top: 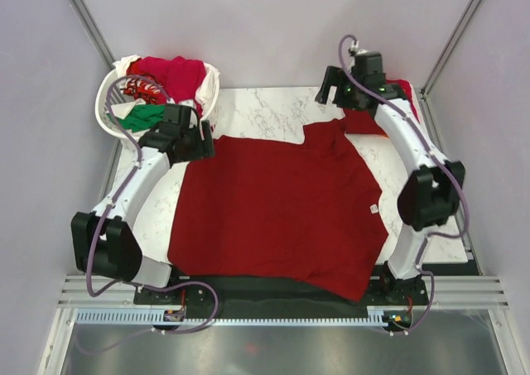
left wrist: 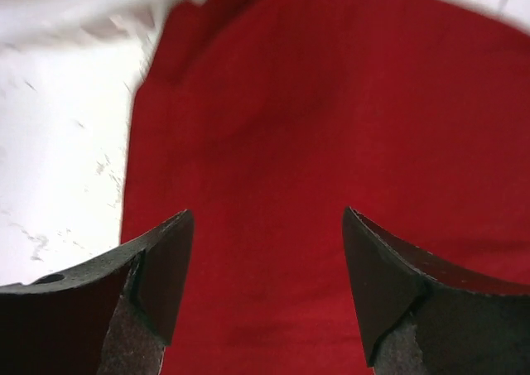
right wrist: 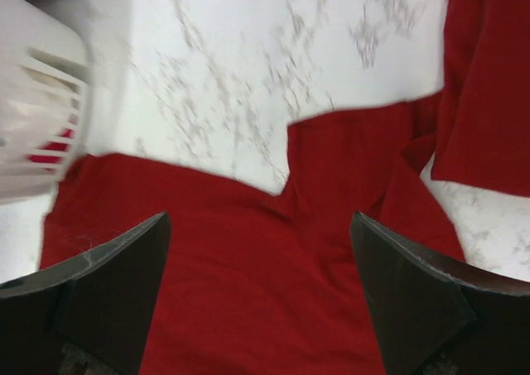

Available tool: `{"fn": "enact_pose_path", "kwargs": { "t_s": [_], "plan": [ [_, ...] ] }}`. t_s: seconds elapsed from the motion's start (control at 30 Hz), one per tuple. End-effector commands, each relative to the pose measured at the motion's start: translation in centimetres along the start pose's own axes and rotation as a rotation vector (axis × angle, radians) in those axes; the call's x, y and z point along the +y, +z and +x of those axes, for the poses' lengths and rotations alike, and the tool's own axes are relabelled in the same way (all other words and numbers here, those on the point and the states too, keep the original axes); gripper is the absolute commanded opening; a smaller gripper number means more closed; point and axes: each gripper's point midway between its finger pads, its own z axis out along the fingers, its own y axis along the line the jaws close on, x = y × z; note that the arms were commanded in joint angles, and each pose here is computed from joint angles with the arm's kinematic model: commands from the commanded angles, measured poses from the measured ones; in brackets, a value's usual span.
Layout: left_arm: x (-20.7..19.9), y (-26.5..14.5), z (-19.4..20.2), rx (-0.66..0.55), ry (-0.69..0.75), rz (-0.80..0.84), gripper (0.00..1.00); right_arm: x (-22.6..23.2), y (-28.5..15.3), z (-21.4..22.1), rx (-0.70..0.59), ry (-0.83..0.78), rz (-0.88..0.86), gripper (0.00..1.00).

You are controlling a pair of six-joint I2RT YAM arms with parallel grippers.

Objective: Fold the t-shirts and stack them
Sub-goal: Flatten the tshirt out

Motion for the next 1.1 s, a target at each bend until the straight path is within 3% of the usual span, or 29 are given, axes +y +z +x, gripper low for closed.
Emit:
{"fn": "enact_pose_path", "kwargs": {
  "t_s": [0.0, 0.17, 0.33, 0.6, 0.73, 0.93, 1.07],
  "plan": [
    [-0.9, 2.1, 1.3, -0.001, -0.034, 0.061, 0.78, -1.0, 4.8, 4.9, 0.136, 0.009, 0.022, 0.97],
    [-1.4, 2.0, 1.9, 0.016, -0.029, 0.099, 0.77, -0.9, 8.2, 7.4, 0.199, 0.002, 0.036, 0.96],
    [-1.5, -1.4, 1.0, -0.046, 0.019, 0.131, 0.78, -2.0, 12.3, 11.4, 0.275, -0.018, 0.09, 0.97],
    [3.4, -2.8, 2.4, -0.102, 0.097, -0.083, 0.79, -4.3, 17.8, 14.8, 0.333, 0.002, 0.161, 0.98],
    [3.8, -2.2, 2.8, -0.091, 0.096, -0.099, 0.77, -4.7, 19.9, 15.4, 0.345, 0.041, 0.161, 0.98],
    [3.8, -2.3, 2.6, -0.095, 0.095, -0.104, 0.76, -0.8, 23.4, 14.2, 0.296, 0.095, 0.006, 0.98],
    [4.3, -2.2, 2.6, -0.097, 0.094, -0.127, 0.76, 2.6, 26.1, 15.8, 0.296, 0.146, -0.149, 0.98]
  ]
}}
